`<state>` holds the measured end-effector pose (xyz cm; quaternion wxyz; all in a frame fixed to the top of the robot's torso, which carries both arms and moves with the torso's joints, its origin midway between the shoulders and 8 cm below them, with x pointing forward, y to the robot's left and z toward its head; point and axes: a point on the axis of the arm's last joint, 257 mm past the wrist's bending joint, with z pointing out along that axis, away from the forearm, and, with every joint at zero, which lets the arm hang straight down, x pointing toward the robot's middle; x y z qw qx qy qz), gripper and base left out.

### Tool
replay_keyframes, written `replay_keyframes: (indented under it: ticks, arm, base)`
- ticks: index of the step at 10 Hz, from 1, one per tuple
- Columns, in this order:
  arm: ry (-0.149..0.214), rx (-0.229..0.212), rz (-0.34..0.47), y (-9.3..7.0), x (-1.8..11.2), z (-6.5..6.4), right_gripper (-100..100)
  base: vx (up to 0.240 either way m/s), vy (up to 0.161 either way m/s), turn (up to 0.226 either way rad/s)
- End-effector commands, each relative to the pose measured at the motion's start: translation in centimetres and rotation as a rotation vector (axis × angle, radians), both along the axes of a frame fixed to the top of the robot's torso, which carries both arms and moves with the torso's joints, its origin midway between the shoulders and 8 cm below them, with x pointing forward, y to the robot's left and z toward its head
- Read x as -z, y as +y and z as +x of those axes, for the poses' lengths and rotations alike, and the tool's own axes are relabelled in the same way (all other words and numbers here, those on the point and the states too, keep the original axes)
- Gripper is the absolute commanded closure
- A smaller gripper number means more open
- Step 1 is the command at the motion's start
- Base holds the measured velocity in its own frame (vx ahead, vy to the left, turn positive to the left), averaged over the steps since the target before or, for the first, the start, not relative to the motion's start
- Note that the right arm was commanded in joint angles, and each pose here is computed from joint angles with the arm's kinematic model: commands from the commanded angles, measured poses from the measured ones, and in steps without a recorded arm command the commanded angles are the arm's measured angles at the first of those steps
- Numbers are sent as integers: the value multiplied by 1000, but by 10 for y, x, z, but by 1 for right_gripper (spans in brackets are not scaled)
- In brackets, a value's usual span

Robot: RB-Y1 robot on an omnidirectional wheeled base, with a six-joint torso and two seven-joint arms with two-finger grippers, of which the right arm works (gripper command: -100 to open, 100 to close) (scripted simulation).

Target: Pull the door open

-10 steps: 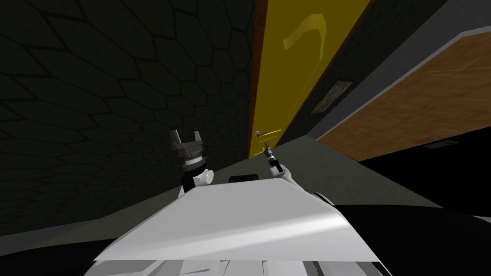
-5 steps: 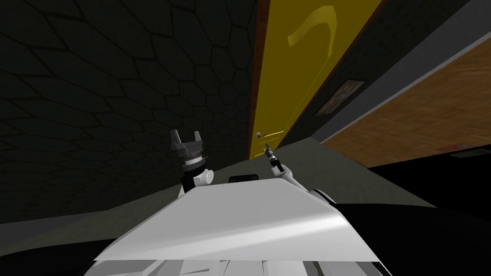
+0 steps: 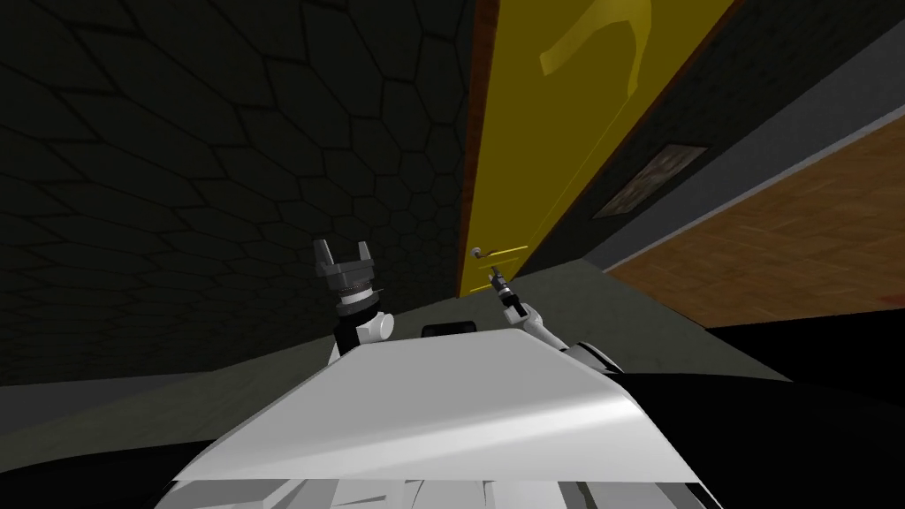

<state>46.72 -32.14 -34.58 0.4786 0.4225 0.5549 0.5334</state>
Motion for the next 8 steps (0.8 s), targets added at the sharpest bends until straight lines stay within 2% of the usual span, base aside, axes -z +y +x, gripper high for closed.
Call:
replay_keyframes:
  ticks: [1, 3, 4, 5, 6, 8]
  arm:
    - [11, 4, -14, -8, 5, -1, -100]
    - [20, 8, -25, -15, 8, -1, -100]
    - [18, 7, -21, -13, 7, -1, -100]
    - [20, 42, -20, -36, 8, -6, -100]
    - [21, 55, -19, -43, 9, -8, -100]
    - [23, 111, -18, -78, 10, -19, -100]
  base:
    - [64, -91, 117]
    - [34, -66, 79]
    - [13, -30, 17]
    - [117, 51, 228]
    - [187, 79, 209]
    - [191, 72, 250]
